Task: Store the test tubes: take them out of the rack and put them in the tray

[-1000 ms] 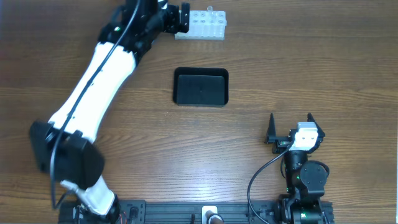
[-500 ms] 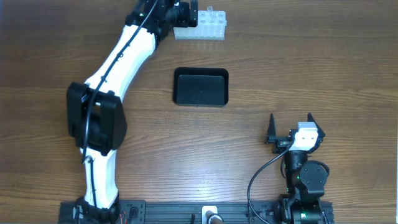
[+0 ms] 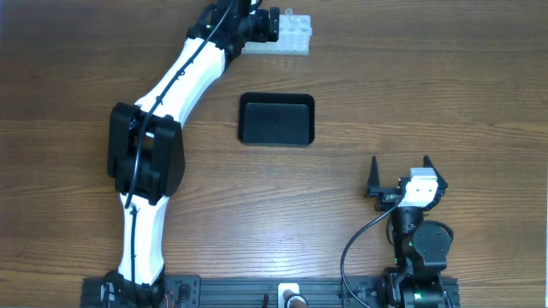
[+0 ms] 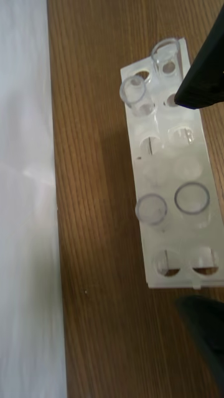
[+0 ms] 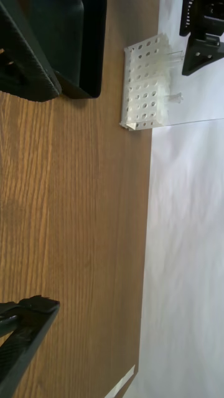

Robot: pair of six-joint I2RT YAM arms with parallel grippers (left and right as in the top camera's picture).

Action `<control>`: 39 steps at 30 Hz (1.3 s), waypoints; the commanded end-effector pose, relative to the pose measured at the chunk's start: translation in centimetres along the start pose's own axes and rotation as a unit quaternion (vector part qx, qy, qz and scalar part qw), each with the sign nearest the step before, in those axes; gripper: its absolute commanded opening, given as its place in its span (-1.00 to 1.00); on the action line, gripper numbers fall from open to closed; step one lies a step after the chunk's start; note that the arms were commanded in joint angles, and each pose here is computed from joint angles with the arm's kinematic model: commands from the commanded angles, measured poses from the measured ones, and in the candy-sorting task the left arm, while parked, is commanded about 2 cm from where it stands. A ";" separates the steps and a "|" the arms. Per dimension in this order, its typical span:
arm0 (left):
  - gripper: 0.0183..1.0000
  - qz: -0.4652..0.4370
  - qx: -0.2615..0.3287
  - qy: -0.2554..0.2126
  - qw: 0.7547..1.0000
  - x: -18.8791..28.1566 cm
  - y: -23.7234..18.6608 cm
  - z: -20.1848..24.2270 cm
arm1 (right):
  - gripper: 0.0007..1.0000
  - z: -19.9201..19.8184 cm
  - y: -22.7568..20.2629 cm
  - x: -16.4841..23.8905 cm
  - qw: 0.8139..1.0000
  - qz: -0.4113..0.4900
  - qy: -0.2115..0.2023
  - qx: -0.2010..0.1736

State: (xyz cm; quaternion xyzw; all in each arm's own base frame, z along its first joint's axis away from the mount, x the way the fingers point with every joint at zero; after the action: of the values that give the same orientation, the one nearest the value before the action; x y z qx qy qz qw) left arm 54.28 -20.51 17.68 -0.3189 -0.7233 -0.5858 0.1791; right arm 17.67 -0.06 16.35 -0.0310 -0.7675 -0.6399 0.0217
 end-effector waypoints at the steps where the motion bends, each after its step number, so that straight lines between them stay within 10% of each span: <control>1: 0.91 -0.004 -0.008 0.003 1.000 -1.3 -0.2 -0.2 | 0.98 0.0 -0.1 0.0 1.000 -0.001 0.001 0.002; 39: 0.42 -0.002 -0.024 0.019 1.000 -2.2 -0.9 0.0 | 0.99 0.0 -0.1 0.0 1.000 -0.001 0.001 0.002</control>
State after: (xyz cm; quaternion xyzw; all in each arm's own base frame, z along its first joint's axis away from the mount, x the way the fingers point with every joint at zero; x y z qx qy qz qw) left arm 54.93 -20.85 16.15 -0.3131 -0.7112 -0.6016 0.1851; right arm 17.67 -0.06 16.35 -0.0310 -0.7675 -0.6399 0.0217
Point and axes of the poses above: each gripper's point midway between its finger pads, its own x axis back along the fingers, its own z axis along the line the jaws close on, y = z × x, the point moved 7 cm from there along x, back along the fingers, and after that the axes turned 7 degrees about x, right-handed, at the moved point
